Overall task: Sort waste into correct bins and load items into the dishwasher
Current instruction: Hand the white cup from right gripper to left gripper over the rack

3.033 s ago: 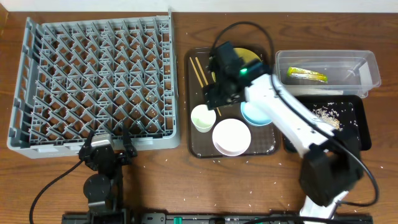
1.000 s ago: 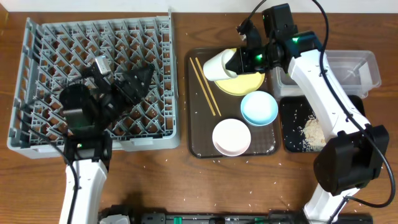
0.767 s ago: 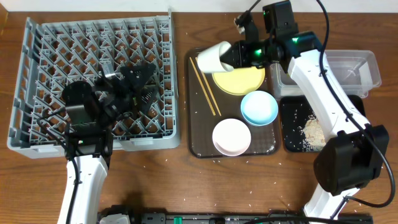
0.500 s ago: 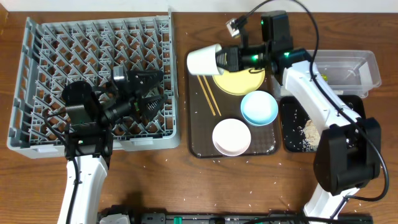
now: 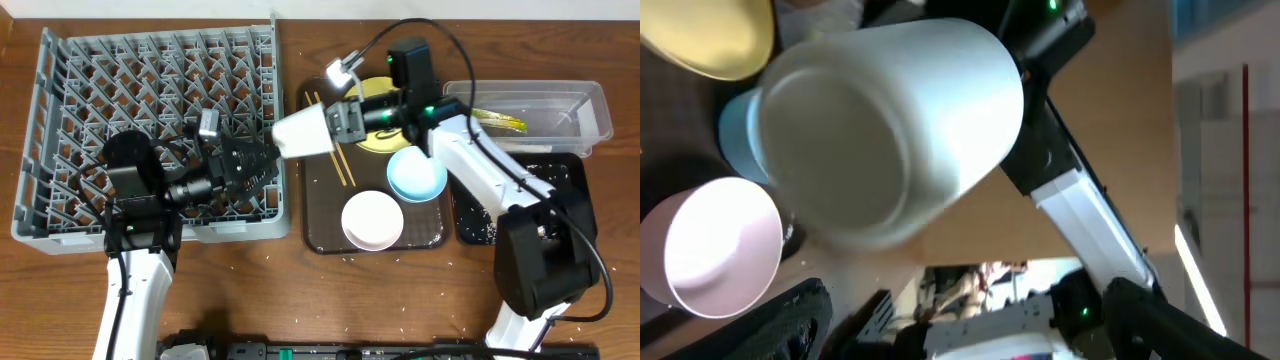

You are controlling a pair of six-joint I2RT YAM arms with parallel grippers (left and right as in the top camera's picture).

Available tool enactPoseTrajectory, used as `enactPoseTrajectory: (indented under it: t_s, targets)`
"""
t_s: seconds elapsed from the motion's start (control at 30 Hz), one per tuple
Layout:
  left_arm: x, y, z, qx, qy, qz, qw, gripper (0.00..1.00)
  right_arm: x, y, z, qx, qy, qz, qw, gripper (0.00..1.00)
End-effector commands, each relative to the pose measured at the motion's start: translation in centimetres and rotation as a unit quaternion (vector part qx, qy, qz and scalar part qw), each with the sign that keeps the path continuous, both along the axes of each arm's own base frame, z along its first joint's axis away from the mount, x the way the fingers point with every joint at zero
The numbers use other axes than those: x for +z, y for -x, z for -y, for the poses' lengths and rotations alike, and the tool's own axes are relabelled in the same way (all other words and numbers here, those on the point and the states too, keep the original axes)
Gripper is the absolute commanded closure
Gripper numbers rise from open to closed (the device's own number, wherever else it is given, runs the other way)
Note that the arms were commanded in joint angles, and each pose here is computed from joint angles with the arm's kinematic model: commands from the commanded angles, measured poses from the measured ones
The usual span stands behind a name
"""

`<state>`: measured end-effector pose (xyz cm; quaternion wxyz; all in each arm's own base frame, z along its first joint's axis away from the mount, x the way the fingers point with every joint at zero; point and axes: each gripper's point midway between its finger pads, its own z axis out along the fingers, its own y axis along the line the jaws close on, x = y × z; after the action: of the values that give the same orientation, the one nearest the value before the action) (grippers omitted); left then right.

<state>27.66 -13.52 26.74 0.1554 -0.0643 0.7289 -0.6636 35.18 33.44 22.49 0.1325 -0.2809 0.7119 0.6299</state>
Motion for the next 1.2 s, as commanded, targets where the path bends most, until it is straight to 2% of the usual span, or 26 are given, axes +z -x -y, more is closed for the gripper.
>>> enactPoseTrajectory:
  t_s: [0.0, 0.2, 0.37, 0.77, 1.17]
  targets:
    - [0.4, 0.8, 0.2, -0.033, 0.000, 0.040, 0.999, 0.12, 0.9, 1.6, -1.1, 0.032, -0.017, -0.002, 0.999, 0.99]
    - [-0.9, -0.1, -0.1, -0.029, 0.005, 0.014, 0.999, 0.12, 2.4, 2.0, -1.2, 0.054, -0.044, 0.008, 0.998, 0.99]
    - [-2.7, -1.3, -0.3, -0.027, 0.017, -0.042, 0.999, 0.12, 2.7, 2.5, -1.4, 0.067, -0.050, 0.007, 0.996, 0.99]
    - [-0.4, -1.8, -0.3, -0.035, 0.026, -0.007, 0.999, 0.13, 1.4, 5.3, -4.2, 0.091, -0.034, -0.003, 0.995, 0.99]
    - [-0.3, -1.5, -0.2, -0.045, 0.028, -0.007, 0.999, 0.14, -0.2, 3.1, -4.5, 0.021, 0.009, -0.008, 1.000, 0.99]
